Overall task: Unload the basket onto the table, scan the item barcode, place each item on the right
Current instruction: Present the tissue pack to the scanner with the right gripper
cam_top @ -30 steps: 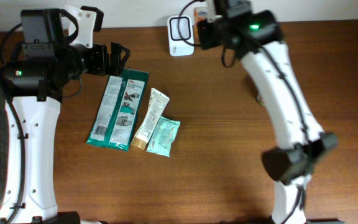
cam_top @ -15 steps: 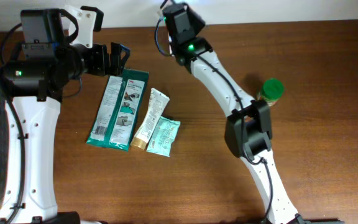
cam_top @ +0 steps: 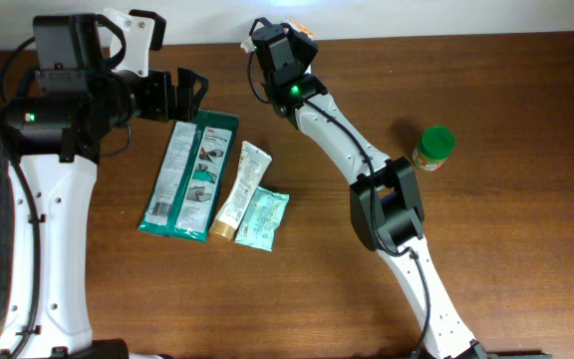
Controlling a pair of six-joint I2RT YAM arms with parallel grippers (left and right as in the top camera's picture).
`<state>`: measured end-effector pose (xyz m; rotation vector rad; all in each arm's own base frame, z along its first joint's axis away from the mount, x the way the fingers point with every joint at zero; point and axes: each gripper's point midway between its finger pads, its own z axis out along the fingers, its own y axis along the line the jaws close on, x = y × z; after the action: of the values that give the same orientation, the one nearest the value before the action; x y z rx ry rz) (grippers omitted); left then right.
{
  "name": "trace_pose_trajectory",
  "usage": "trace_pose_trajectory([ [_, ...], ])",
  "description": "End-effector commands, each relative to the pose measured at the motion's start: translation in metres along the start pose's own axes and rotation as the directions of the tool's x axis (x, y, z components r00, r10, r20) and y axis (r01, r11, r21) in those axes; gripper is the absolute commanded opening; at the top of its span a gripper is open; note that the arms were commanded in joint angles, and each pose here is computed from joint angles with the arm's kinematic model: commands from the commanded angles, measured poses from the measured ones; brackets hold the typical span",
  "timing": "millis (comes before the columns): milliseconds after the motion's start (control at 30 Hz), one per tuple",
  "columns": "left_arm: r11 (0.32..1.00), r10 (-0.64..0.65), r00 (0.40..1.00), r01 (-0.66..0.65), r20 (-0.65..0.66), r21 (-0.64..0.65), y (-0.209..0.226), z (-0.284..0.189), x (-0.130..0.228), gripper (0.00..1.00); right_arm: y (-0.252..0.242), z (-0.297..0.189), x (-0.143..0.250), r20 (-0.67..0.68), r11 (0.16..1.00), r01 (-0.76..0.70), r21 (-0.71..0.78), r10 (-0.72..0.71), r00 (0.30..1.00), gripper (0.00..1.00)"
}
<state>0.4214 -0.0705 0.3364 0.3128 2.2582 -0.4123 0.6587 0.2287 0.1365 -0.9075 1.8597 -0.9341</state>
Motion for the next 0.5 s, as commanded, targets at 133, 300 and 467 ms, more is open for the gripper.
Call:
trace_pose_trajectory([
  [133, 1.0, 0.028, 0.999, -0.028, 0.018, 0.006, -0.003, -0.005, -0.005, 0.99, -0.054, -0.039, -0.024, 0.079, 0.974, -0.216, -0.073, 0.222, 0.972, 0.04],
  [300, 1.0, 0.028, 0.999, -0.028, 0.018, 0.006, -0.003, -0.005, -0.005, 0.99, -0.095, -0.115, -0.021, 0.03, 0.816, -0.421, -0.395, 0.469, 0.883, 0.04],
  [467, 1.0, 0.028, 0.999, -0.028, 0.018, 0.006, -0.003, -0.005, -0.005, 0.99, -0.085, -0.184, 0.049, -0.405, 0.529, -0.683, -0.503, 0.554, 0.727, 0.04],
])
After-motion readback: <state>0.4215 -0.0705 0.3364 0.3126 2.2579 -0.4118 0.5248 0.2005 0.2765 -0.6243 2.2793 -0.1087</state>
